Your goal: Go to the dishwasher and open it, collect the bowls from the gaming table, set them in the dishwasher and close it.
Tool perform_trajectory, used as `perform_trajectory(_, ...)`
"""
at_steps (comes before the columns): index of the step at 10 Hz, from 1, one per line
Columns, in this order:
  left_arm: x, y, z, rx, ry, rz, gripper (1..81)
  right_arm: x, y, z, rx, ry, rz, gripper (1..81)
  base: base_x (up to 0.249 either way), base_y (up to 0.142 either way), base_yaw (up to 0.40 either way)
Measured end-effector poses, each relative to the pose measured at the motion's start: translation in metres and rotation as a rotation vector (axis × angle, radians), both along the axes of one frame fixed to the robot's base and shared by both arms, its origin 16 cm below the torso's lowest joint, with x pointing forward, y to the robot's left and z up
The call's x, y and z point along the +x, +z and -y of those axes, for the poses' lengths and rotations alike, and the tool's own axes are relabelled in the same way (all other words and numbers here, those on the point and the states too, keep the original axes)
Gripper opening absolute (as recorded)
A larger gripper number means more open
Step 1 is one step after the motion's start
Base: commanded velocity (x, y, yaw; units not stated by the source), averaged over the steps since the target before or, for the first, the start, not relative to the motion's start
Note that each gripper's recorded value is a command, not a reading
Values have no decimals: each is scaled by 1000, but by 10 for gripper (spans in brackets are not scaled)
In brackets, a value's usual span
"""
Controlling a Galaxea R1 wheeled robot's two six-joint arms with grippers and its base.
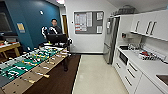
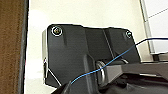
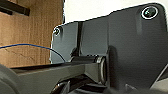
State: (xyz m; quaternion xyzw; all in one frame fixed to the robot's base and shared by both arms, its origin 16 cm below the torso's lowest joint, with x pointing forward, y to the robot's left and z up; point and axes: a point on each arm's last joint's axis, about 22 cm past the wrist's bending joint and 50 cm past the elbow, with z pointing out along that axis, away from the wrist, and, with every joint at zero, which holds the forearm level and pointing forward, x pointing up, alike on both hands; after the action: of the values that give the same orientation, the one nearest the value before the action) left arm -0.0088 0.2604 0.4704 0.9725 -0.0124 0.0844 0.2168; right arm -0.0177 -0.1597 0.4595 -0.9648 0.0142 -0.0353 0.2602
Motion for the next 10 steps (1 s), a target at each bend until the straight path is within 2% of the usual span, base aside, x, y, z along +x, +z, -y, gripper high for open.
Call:
perform_trajectory(5, -1, 0, 8, -10, 1, -3, 811, 0, 0, -3, 2, 16, 10, 811, 0, 0, 334)
perform_trajectory(6, -1, 0, 7, -9, 1, -4, 811, 2, 0, -8, 7, 22, 15, 811, 0, 0, 334)
perform_trajectory(8, -3, 2, -9, 7, 1, -5, 811, 2, 1, -14, 15, 28, 18, 811, 0, 0, 334)
perform_trajectory(9, -3, 4, -12, 6, 1, -6, 811, 2, 1, -13, 13, 29, 19, 811, 0, 0, 334)
perform_trajectory(10, -2, 7, -8, -7, 2, -3, 811, 2, 0, -11, 9, 30, 18, 811, 0, 0, 334)
